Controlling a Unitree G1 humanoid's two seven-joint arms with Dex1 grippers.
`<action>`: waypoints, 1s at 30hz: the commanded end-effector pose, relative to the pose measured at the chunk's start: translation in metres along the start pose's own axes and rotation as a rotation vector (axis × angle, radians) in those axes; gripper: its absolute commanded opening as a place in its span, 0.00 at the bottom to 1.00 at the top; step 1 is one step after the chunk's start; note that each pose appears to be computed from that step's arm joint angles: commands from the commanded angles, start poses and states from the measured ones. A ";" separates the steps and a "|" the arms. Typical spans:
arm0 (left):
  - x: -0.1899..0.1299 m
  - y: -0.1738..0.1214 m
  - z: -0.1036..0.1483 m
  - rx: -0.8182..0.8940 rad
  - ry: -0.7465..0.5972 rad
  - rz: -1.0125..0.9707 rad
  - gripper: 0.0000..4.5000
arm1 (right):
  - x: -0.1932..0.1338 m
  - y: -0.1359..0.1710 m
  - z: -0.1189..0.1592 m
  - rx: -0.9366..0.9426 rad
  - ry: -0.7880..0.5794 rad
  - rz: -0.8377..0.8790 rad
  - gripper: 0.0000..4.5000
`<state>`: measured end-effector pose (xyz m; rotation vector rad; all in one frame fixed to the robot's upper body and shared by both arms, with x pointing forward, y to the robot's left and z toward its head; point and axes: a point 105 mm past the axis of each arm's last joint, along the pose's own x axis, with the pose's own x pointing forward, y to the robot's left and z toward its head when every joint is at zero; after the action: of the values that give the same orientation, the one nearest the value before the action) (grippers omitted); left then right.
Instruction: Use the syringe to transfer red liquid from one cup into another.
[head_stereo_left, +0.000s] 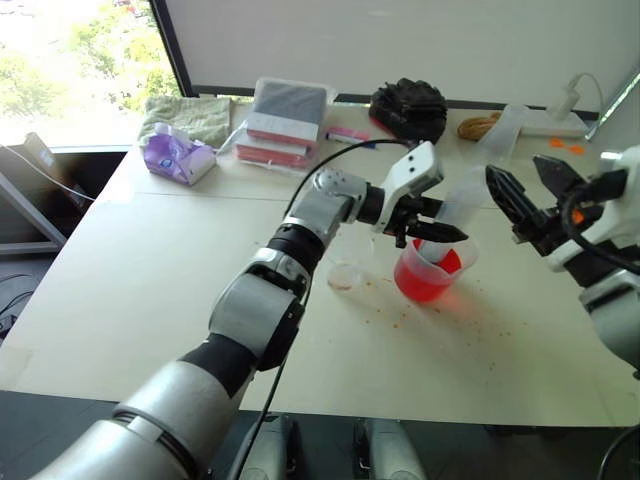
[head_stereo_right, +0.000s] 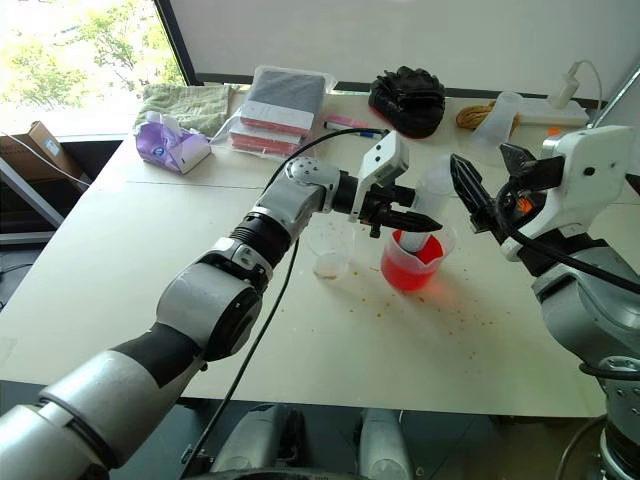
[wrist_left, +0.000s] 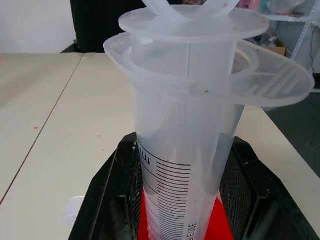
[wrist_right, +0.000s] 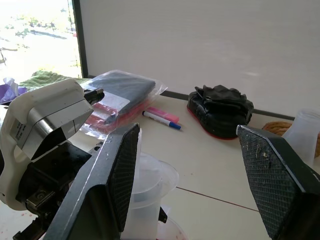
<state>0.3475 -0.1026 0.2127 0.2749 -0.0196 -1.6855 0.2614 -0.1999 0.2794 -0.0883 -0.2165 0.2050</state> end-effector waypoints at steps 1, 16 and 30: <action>0.003 0.000 0.020 0.072 -0.042 -0.003 0.35 | -0.001 0.007 0.004 0.009 -0.016 0.032 0.71; 0.005 0.000 0.019 0.073 -0.042 -0.001 0.35 | 0.001 0.020 -0.010 0.045 0.047 0.071 0.71; 0.005 -0.002 0.016 0.070 -0.038 -0.014 0.35 | 0.015 0.016 -0.006 0.082 0.026 0.044 0.71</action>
<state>0.3461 -0.1044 0.2142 0.2848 -0.0435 -1.6900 0.2753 -0.1824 0.2645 -0.0274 -0.1350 0.2543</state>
